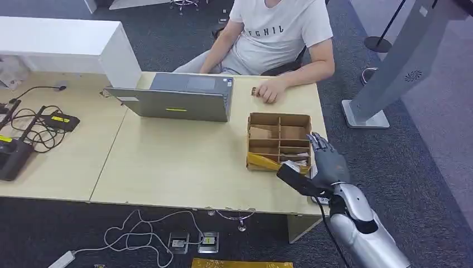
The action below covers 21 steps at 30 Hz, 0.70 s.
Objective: Pass the card to the sensor for recognition and then transmit it.
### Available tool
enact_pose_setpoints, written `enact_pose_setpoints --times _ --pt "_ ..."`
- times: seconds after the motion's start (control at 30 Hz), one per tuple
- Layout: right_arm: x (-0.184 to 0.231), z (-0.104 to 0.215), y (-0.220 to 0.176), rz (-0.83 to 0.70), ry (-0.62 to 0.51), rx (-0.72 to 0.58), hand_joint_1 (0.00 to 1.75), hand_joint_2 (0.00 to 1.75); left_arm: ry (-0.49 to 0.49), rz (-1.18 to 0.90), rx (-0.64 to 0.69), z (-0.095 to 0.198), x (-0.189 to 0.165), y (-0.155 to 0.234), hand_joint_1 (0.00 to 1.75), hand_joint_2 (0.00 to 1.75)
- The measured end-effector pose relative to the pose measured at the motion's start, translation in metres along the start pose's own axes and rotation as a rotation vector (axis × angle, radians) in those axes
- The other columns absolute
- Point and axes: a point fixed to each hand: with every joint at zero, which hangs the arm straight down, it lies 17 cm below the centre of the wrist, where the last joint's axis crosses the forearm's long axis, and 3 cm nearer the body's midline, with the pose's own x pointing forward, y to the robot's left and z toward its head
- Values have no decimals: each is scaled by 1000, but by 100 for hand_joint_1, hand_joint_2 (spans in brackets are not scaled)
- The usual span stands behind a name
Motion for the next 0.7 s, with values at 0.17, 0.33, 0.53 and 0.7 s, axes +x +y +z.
enact_pose_setpoints --times 0.17,0.33,0.53,0.7 --pt "8 -2 3 -5 -10 1 0 175 0 0 0 0 0 0 0 0" --pt "18 -4 4 -4 -32 -3 0 175 -1 -5 -3 0 0 -1 0 0" --pt "23 -6 6 -6 -25 13 0 175 -4 -10 -7 0 1 -1 0 0" --pt "24 -6 5 -6 -24 18 0 175 -6 -14 -10 0 1 0 0 0"
